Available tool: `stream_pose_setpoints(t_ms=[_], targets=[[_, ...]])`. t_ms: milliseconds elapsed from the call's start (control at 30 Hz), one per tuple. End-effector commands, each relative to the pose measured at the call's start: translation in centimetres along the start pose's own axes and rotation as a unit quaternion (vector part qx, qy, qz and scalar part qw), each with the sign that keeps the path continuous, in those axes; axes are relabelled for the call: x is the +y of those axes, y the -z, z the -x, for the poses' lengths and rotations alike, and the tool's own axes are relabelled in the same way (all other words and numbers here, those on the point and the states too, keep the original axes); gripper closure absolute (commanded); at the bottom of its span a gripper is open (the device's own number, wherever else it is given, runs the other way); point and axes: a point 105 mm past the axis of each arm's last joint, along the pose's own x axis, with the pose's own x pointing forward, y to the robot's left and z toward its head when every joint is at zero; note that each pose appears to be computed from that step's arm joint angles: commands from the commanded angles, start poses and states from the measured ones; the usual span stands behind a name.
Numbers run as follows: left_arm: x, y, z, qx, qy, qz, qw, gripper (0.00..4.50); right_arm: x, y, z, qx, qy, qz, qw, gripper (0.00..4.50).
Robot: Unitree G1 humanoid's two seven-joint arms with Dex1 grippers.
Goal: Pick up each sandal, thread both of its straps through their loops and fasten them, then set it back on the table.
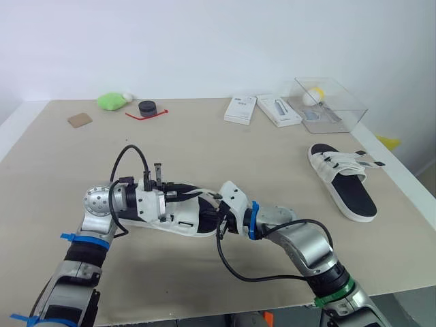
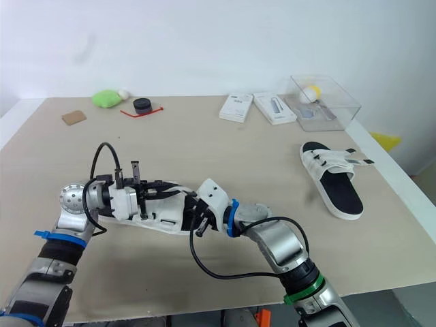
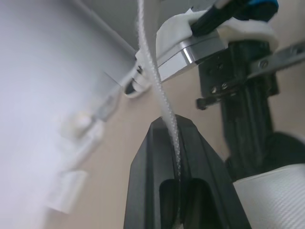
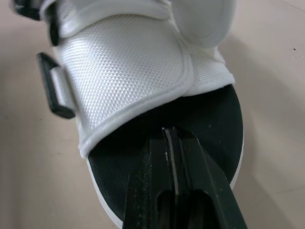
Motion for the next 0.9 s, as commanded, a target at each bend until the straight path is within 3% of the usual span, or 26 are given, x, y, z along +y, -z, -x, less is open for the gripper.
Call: stream_pose_setpoints(t_ms=[33, 200, 300, 333, 533, 800, 900], targets=[[0.4, -0.1, 0.9, 0.001, 0.001, -0.057, 0.998, 3.94, -0.3, 0.6, -0.1, 0.017, 0.0, 0.0, 1.0, 4.5], [0.3, -0.4, 1.3, -0.009, -0.014, -0.077, 0.997, 1.79, -0.4, 0.6, -0.2, 0.017, 0.0, 0.001, 1.0, 4.5], [0.6, -0.1, 1.7, 0.0, -0.03, -0.041, 0.999, 0.31, -0.2, 0.7, -0.2, 0.019, -0.002, 0.001, 1.0, 4.5], [0.7, -0.1, 1.8, 0.002, -0.033, -0.027, 0.999, 0.08, -0.2, 0.7, -0.2, 0.019, -0.001, 0.0, 1.0, 4.5], [1.8, -0.3, 2.6, 0.032, -0.037, 0.084, 0.995, 0.08, -0.3, 1.1, -0.1, 0.024, 0.005, 0.0, 1.0, 4.5], [1.2, -0.5, 4.4, 0.107, -0.022, 0.212, 0.971, 0.08, 0.0, 1.3, -0.2, 0.026, 0.002, -0.002, 1.0, 4.5], [-0.3, -0.6, 5.4, 0.139, 0.005, 0.246, 0.959, 0.08, 0.0, 1.3, -0.3, 0.026, 0.001, -0.001, 1.0, 4.5]])
